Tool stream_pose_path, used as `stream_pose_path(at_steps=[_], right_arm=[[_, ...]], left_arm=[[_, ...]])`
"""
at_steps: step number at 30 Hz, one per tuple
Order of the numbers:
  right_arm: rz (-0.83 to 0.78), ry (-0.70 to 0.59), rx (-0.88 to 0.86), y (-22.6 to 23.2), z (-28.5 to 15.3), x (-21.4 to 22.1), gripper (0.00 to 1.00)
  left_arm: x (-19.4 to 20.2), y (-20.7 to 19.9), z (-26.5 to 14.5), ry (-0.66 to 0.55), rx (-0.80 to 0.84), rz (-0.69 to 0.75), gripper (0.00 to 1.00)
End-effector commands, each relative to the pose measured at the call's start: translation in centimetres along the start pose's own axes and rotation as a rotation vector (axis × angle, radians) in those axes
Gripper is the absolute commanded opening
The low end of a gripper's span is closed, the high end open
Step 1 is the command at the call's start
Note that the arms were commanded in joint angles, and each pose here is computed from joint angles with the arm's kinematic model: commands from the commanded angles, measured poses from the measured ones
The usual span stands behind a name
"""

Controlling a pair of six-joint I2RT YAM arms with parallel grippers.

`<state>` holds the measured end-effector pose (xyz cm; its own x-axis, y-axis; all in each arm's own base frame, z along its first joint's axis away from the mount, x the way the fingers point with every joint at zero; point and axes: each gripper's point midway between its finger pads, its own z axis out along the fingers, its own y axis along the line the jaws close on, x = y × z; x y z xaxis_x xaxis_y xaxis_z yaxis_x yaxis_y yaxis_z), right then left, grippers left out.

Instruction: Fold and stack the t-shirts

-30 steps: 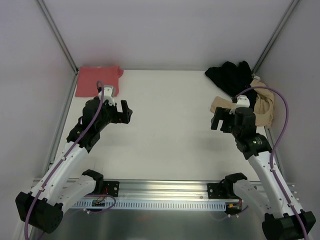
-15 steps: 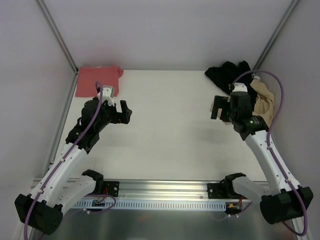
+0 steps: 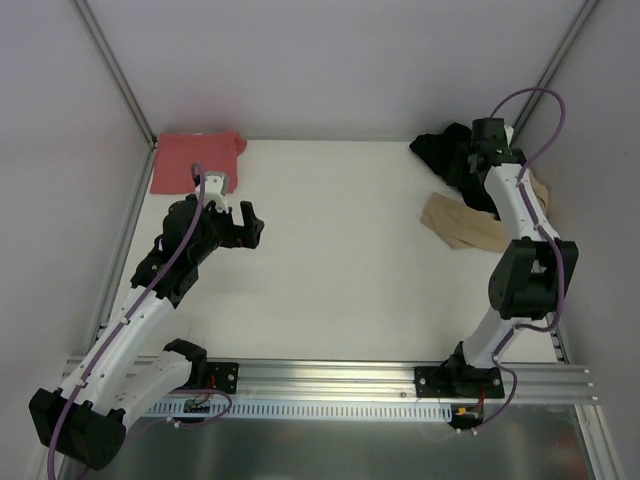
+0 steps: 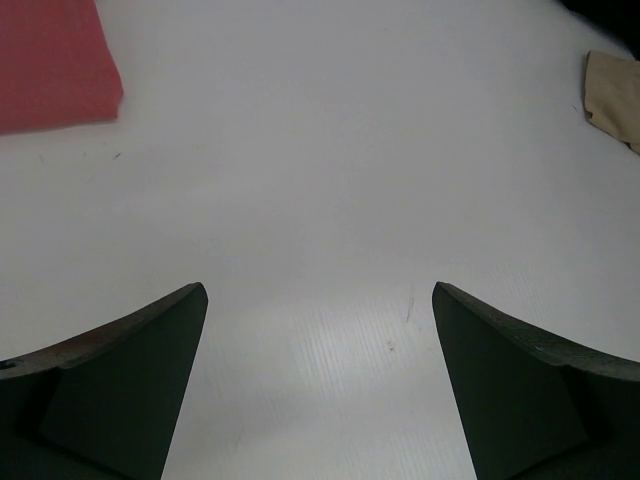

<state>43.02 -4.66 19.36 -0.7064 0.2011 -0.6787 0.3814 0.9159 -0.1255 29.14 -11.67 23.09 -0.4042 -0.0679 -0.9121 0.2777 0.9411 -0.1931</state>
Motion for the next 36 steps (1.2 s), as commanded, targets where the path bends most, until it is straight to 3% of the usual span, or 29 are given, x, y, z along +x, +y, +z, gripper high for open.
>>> stream_pose_path(at_steps=[1, 8, 24, 26, 27, 28, 36], right_arm=[[-0.004, 0.105, 0.037, -0.3, 2.0, 1.9, 0.99], [0.066, 0.219, 0.067, -2.7, 7.2, 4.9, 0.98], [0.095, 0.323, 0.101, -4.4, 12.9, 7.4, 0.94], [0.089, 0.329, 0.093, -4.4, 13.3, 7.5, 0.76], [0.094, 0.338, 0.075, -4.2, 13.4, 7.6, 0.22], [0.105, 0.338, 0.086, -4.4, 13.6, 7.5, 0.01], [0.166, 0.308, -0.036, -2.0, 11.3, 6.2, 0.0]], left_arm=[[-1.9, -0.1, -0.5, -0.052, 0.002, -0.01, 0.99], [-2.0, -0.1, -0.4, -0.045, 0.003, -0.012, 0.99], [-2.0, 0.1, -0.4, -0.042, -0.006, -0.009, 0.99], [-1.9, 0.1, -0.4, -0.041, -0.005, -0.008, 0.99], [-1.9, 0.1, -0.3, -0.039, -0.006, -0.008, 0.99], [-2.0, 0.1, -0.3, -0.042, -0.006, -0.008, 0.99], [-2.2, 0.2, -0.3, -0.045, 0.004, -0.026, 0.99]])
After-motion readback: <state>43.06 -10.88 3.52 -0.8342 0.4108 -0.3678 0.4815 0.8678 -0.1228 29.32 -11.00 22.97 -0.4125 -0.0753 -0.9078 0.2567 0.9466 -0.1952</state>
